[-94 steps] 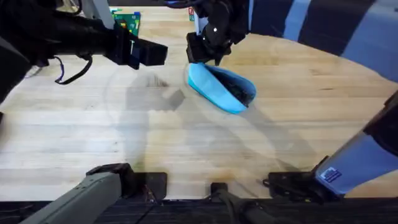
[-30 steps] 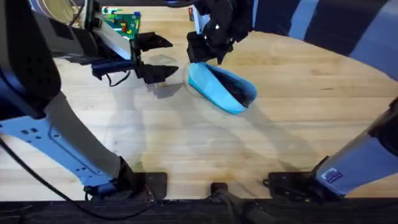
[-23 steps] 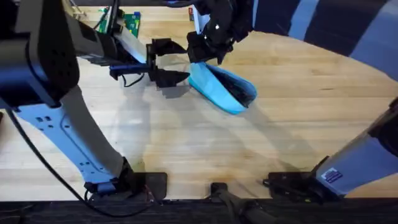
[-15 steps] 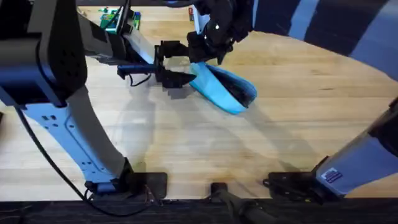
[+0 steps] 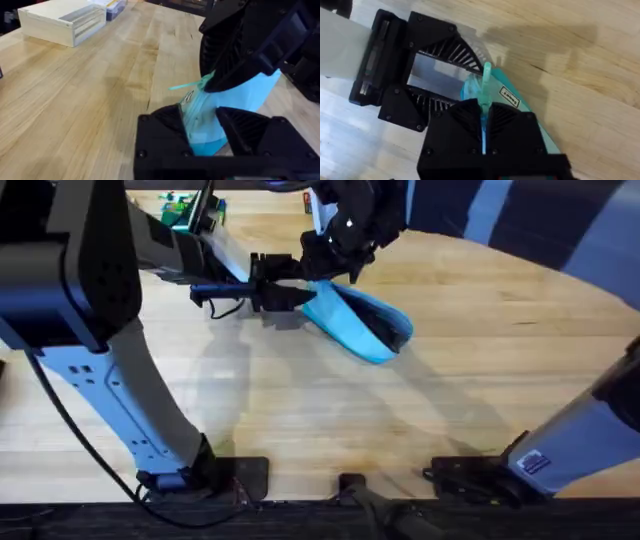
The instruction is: Unzip the bag, pick up the pens from the table one at a time and place them inside, then zip the bag closed.
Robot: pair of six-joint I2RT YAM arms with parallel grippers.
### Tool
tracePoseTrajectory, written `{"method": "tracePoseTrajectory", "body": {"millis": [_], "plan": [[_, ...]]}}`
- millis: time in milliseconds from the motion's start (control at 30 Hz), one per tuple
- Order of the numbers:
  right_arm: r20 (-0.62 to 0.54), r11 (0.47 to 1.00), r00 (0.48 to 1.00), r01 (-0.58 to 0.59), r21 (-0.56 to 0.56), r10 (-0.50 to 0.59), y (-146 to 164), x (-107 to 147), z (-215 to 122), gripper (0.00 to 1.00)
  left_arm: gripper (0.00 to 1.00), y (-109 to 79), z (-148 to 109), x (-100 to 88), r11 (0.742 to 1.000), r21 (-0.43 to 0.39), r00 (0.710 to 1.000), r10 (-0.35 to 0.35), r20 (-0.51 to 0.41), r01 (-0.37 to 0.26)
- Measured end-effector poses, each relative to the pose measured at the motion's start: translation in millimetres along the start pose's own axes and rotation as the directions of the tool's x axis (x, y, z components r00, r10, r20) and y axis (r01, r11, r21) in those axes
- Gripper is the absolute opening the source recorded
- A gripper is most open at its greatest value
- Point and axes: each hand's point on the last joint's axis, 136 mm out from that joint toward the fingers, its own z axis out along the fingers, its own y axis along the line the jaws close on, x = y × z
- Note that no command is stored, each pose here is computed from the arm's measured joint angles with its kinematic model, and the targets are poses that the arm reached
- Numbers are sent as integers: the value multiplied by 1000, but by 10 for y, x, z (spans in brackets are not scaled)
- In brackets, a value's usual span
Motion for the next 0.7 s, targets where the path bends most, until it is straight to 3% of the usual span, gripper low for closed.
{"method": "tracePoseTrajectory", "body": {"millis": [100, 133, 167, 700], "plan": [[0, 1000, 1000, 0, 0, 0, 0, 0, 0, 32, 374, 0, 0, 0, 1000, 0, 1000, -3, 0, 3], [-1, 1000, 1000, 0, 0, 0, 0, 2, 0, 32, 260, 0, 0, 2, 1000, 0, 1000, -7, -1, 7], [-6, 1000, 1000, 3, -1, -3, 8, 16, 0, 32, 46, 2, -3, 2, 1000, -1, 1000, -7, -1, 7], [-6, 1000, 1000, 5, -1, -5, 8, 16, 0, 32, 41, 3, -3, 2, 1000, -1, 1000, -9, -1, 9]]}}
